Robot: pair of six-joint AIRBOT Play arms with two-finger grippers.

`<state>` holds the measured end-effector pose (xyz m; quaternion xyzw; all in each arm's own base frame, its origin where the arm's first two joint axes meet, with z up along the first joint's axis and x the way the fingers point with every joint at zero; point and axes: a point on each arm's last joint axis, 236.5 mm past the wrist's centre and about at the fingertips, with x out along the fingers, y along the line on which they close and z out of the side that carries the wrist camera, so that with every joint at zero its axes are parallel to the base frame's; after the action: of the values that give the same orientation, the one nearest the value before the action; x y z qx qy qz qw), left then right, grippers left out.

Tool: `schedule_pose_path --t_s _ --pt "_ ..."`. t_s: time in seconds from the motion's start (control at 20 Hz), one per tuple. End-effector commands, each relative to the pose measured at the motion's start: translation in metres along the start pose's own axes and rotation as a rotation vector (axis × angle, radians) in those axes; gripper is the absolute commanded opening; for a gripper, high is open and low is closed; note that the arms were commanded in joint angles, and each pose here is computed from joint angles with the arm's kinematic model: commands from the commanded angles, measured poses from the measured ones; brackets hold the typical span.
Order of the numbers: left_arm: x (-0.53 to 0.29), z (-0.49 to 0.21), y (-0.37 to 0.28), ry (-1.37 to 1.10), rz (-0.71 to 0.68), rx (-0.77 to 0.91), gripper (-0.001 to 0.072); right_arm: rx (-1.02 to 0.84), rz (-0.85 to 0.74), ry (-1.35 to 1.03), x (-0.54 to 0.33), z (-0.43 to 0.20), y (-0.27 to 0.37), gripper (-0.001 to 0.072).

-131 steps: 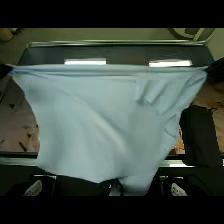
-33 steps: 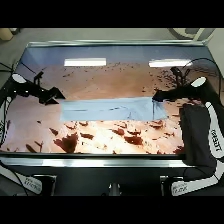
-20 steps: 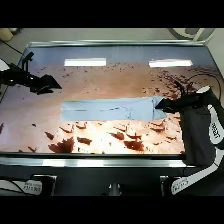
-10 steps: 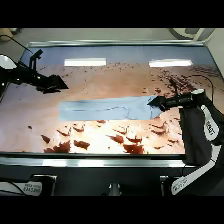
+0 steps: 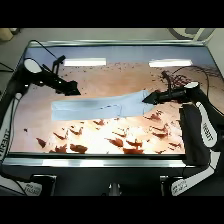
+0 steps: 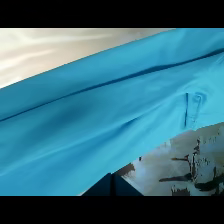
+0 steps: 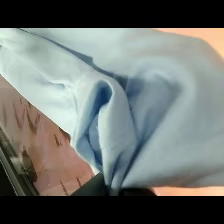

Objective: Fold the shirts.

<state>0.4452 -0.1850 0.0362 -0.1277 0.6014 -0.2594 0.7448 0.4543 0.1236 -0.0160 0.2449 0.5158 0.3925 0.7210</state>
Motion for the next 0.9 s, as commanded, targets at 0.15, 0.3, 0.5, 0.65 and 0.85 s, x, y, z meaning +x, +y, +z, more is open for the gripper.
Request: schedule_pose_path --t_s 0.15,0.3,0.5,0.65,0.85 --pt "0.14 -0.017 -0.082 0.084 -0.185 -0.009 0.0023 -0.154 -0.129 -0.048 -0.062 0.01 0.076 0.0019" --pt "0.191 -0.033 -0.128 0.095 -0.278 -0.054 0.0023 -0.216 -0.147 -0.034 -0.087 -0.004 0.117 0.0019" --pt "0.227 -0.036 -0.186 0.052 -0.421 -0.19 0.0023 -0.267 -0.22 -0.019 -0.118 -0.028 0.154 0.0019" --pt "0.238 -0.047 -0.22 0.054 -0.516 -0.198 0.0023 -0.271 -0.317 -0.008 -0.133 -0.038 0.15 0.0019" --pt "0.202 -0.031 -0.185 0.025 -0.409 -0.015 0.002 -0.263 -0.369 -0.034 -0.136 -0.03 0.138 0.0018"
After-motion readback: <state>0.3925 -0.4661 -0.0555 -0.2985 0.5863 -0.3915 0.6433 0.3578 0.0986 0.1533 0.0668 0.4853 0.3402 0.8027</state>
